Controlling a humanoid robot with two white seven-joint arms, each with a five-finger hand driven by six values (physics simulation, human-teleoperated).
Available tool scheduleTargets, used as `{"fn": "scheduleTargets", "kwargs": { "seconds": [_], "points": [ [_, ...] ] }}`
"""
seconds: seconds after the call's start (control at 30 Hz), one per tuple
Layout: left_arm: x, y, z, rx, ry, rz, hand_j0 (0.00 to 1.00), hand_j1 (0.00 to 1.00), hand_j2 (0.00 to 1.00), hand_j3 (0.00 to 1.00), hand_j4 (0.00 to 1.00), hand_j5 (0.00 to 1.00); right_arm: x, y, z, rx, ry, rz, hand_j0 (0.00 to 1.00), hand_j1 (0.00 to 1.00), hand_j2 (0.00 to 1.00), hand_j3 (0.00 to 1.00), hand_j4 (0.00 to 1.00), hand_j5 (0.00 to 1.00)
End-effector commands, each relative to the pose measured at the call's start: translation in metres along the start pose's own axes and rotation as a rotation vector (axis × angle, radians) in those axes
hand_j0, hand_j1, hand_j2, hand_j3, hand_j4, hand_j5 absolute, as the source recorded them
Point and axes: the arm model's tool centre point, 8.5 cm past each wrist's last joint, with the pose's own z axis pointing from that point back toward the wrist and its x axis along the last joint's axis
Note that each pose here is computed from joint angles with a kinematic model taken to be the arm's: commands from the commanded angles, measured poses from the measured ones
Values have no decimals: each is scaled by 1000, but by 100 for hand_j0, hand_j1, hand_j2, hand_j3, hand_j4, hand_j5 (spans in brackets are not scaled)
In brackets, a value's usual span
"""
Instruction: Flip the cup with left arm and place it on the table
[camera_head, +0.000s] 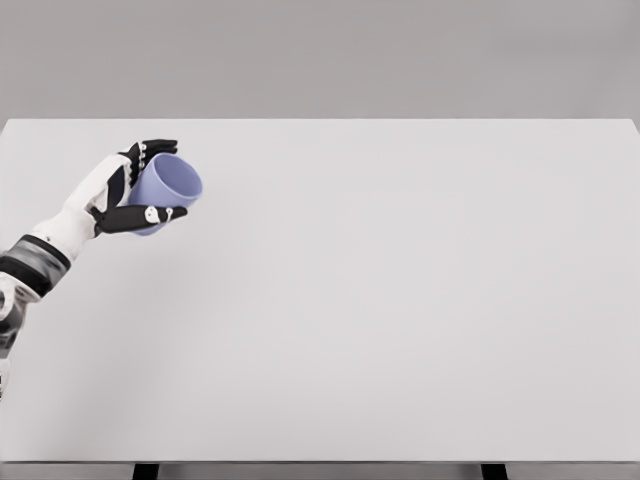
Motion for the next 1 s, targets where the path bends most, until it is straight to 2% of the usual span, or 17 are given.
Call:
{"fn": "scheduleTargets", "kwargs": {
  "seconds": [0.0, 0.3, 0.67, 0.77, 0.83, 0.9, 0.97],
  "points": [
    [-1, -2, -2, 10, -10, 32, 83, 83, 83, 83, 83, 83, 0, 0, 0, 0, 0, 0, 100, 100, 100, 100, 100, 100],
    [-14, -9, 3, 35, 0, 112, 83, 83, 83, 83, 83, 83, 0, 0, 0, 0, 0, 0, 100, 100, 100, 100, 100, 100],
    [-26, -16, 6, 37, 25, 143, 84, 84, 84, 84, 84, 84, 0, 0, 0, 0, 0, 0, 100, 100, 100, 100, 100, 100],
    [-27, -17, 7, 37, 26, 144, 90, 90, 90, 90, 90, 90, 0, 0, 0, 0, 0, 0, 100, 100, 100, 100, 100, 100],
    [-27, -17, 7, 37, 26, 144, 90, 90, 90, 90, 90, 90, 0, 0, 0, 0, 0, 0, 100, 100, 100, 100, 100, 100],
    [-26, -16, 6, 37, 25, 142, 99, 99, 99, 99, 99, 99, 0, 0, 0, 0, 0, 0, 100, 100, 100, 100, 100, 100],
    [-27, -16, 7, 37, 28, 138, 100, 100, 100, 100, 100, 100, 0, 0, 0, 0, 0, 0, 100, 100, 100, 100, 100, 100]
  ]
}}
